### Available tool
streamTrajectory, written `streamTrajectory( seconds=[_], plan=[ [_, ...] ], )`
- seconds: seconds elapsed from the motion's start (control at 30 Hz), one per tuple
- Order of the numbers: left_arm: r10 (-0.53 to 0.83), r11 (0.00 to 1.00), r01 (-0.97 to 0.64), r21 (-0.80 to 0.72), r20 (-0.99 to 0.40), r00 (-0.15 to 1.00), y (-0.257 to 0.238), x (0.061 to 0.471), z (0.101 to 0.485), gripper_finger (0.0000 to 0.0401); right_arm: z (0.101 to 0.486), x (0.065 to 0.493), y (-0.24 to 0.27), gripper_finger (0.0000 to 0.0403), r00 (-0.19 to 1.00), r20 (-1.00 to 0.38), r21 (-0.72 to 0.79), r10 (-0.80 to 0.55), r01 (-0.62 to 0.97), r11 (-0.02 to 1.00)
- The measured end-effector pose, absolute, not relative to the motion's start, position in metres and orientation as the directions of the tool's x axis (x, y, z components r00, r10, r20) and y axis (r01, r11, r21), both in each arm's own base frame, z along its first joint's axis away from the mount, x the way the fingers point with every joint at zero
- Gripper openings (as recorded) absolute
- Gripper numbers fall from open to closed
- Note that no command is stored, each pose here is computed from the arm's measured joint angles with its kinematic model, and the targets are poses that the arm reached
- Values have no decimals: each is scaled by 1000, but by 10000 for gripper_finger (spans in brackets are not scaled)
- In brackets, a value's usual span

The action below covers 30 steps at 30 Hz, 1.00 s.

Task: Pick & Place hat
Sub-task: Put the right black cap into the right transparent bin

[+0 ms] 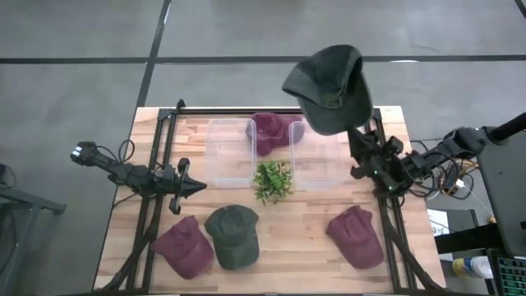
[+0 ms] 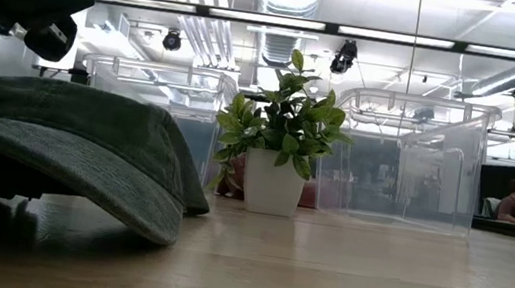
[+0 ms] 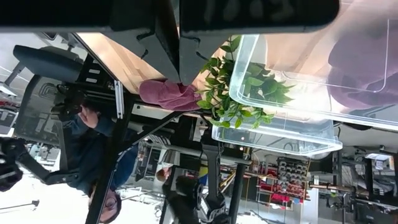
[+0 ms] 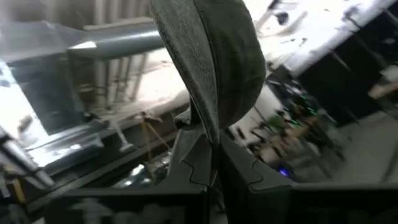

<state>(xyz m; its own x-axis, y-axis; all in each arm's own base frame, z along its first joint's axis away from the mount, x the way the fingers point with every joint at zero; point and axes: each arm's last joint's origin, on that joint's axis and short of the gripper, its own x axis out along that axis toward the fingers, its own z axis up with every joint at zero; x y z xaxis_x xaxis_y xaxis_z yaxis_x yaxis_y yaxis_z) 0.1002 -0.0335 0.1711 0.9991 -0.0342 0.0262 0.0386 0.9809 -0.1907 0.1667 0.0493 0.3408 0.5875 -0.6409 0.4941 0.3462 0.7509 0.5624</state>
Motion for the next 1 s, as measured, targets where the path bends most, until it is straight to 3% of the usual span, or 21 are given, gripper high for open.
streamTrajectory(
  seconds=[0.27,0.53,0.73,1.0],
  plan=[
    [-35,980,40,-193,26,999,-34,100,171,0,303,145,38,8,602,410,661,-685,321,678],
    [-33,981,37,-189,26,999,-33,100,171,0,261,142,35,9,594,249,824,-765,284,489],
    [28,985,-24,-169,26,999,-32,100,171,0,243,140,46,9,647,195,885,-737,208,417],
    [61,984,-56,-168,25,998,-31,100,171,0,242,134,72,9,657,32,892,-753,321,318]
  ],
)
